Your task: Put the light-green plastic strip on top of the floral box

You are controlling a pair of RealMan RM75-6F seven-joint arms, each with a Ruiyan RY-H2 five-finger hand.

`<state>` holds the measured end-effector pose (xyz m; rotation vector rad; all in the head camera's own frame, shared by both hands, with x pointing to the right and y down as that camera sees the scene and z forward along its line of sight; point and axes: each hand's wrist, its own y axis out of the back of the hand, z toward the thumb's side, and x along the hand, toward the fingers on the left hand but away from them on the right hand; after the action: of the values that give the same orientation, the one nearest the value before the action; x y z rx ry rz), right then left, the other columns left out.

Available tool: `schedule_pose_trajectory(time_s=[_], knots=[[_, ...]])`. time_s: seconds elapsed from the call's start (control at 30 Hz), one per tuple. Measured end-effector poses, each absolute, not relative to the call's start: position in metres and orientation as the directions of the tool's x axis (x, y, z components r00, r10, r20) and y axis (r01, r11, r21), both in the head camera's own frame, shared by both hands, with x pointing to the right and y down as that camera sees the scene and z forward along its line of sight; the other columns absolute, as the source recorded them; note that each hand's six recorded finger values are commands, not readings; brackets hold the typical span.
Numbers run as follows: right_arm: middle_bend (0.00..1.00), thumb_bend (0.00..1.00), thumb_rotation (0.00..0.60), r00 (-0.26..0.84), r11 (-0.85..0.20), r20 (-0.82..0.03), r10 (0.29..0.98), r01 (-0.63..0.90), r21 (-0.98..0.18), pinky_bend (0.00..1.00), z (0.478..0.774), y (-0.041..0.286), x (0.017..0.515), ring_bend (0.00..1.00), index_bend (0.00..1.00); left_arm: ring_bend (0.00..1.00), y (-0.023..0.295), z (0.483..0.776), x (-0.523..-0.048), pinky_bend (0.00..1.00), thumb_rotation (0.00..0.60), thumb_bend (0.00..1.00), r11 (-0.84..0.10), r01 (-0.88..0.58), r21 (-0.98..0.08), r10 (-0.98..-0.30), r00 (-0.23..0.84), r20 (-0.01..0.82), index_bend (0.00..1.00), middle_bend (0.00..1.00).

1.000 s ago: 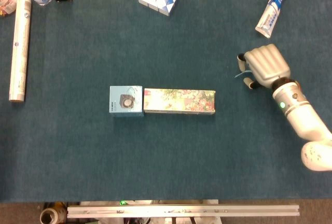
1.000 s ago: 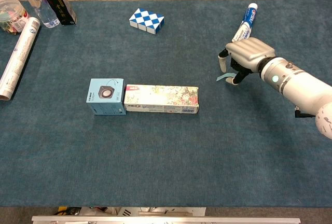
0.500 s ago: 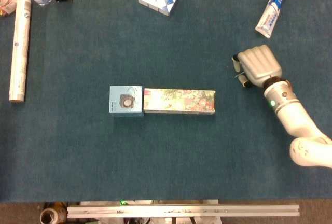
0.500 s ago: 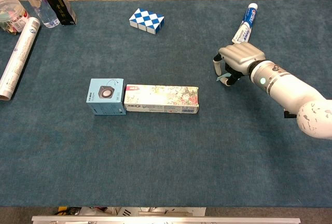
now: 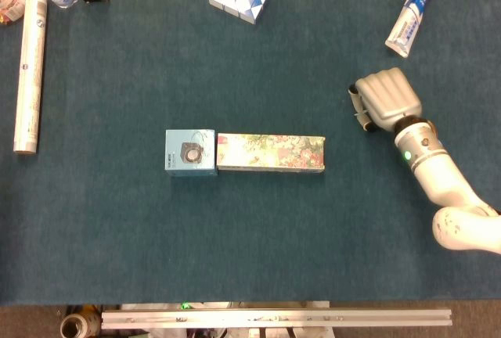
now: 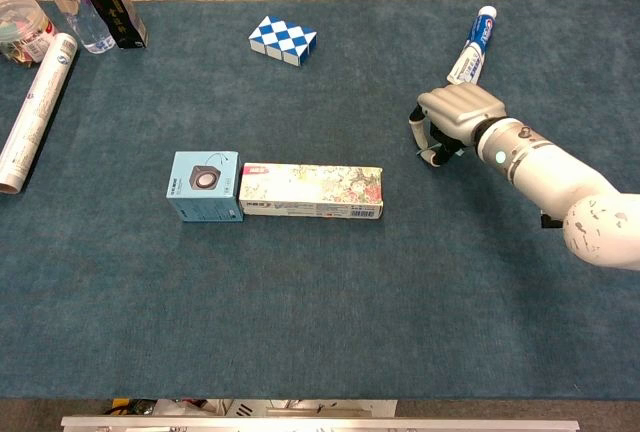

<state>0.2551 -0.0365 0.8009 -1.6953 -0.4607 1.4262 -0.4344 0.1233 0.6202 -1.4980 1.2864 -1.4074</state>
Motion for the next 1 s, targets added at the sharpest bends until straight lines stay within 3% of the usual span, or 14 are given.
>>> schedule_pose_trajectory(time_s=[0.37, 0.57, 1.0], knots=[[0.98, 0.34, 0.6, 0.287, -0.58, -0.607, 0.741, -0.183, -0.794, 1.0, 0.792, -0.04, 0.253, 1.0, 0.64, 0.1, 0.124, 0.62, -0.436, 0.0, 0.6, 0.2, -0.259, -0.192, -0.947, -0.956, -0.086, 0.279, 0.1, 0.13], [0.98, 0.34, 0.6, 0.318, -0.631, -0.611, 0.725, -0.047, -0.774, 1.0, 0.775, -0.039, 0.242, 1.0, 0.64, 0.1, 0.122, 0.62, -0.435, 0.0, 0.6, 0.2, -0.26, -0.187, -0.947, -0.957, -0.08, 0.278, 0.1, 0.13], [0.98, 0.34, 0.6, 0.441, -0.799, -0.667, 0.601, 0.349, -0.489, 1.0, 0.745, -0.019, 0.205, 1.0, 0.64, 0.1, 0.123, 0.617, -0.436, 0.0, 0.6, 0.2, -0.261, -0.18, -0.948, -0.958, -0.077, 0.278, 0.1, 0.13]])
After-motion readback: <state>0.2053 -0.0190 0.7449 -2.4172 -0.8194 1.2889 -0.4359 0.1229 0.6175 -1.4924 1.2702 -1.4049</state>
